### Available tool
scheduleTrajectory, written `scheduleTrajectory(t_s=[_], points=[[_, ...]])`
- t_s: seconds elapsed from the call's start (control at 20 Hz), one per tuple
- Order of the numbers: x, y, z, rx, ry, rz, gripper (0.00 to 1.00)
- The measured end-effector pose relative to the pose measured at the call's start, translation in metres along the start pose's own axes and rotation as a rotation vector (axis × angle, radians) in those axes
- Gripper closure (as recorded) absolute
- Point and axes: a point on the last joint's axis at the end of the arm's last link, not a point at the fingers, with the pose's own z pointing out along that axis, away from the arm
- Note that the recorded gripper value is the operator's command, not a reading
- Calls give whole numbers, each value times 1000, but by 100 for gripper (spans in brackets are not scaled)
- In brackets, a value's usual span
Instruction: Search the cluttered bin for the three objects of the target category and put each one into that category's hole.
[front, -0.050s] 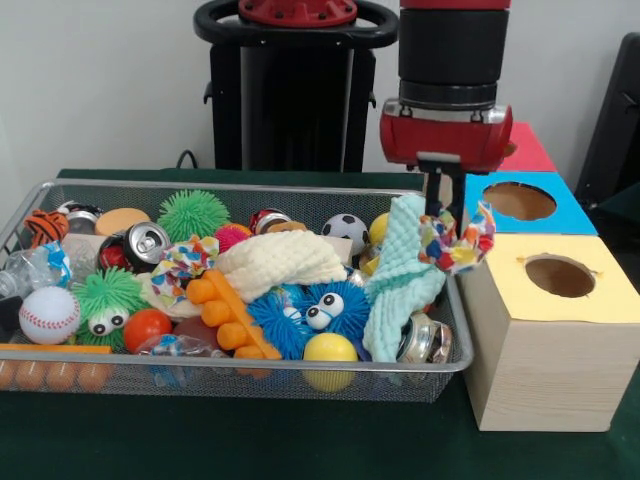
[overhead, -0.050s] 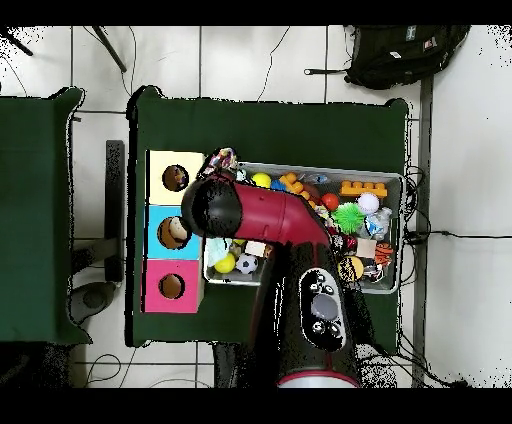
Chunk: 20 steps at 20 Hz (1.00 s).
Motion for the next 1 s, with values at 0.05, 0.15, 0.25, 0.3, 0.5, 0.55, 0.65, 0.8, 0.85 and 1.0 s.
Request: scheduleTrajectory(t_s=[0.05, 0.15, 0.25, 0.3, 0.5, 0.55, 0.65, 0.8, 0.85, 1.0], points=[[-1, 4, 3, 2, 1, -1, 100], [-2, 14, 7, 5, 7, -6, 100], [-1, 29, 10, 3, 22, -11, 100], [0, 37, 11, 2, 30, -14, 100], [4, 66, 12, -1, 53, -20, 100], [5, 71, 12, -1, 56, -20, 100], [5, 83, 9, 0, 60, -19, 100], [2, 90, 6, -3, 56, -20, 100], [0, 90, 6, -4, 54, -19, 100], [-10, 89, 2, -6, 37, -12, 100]])
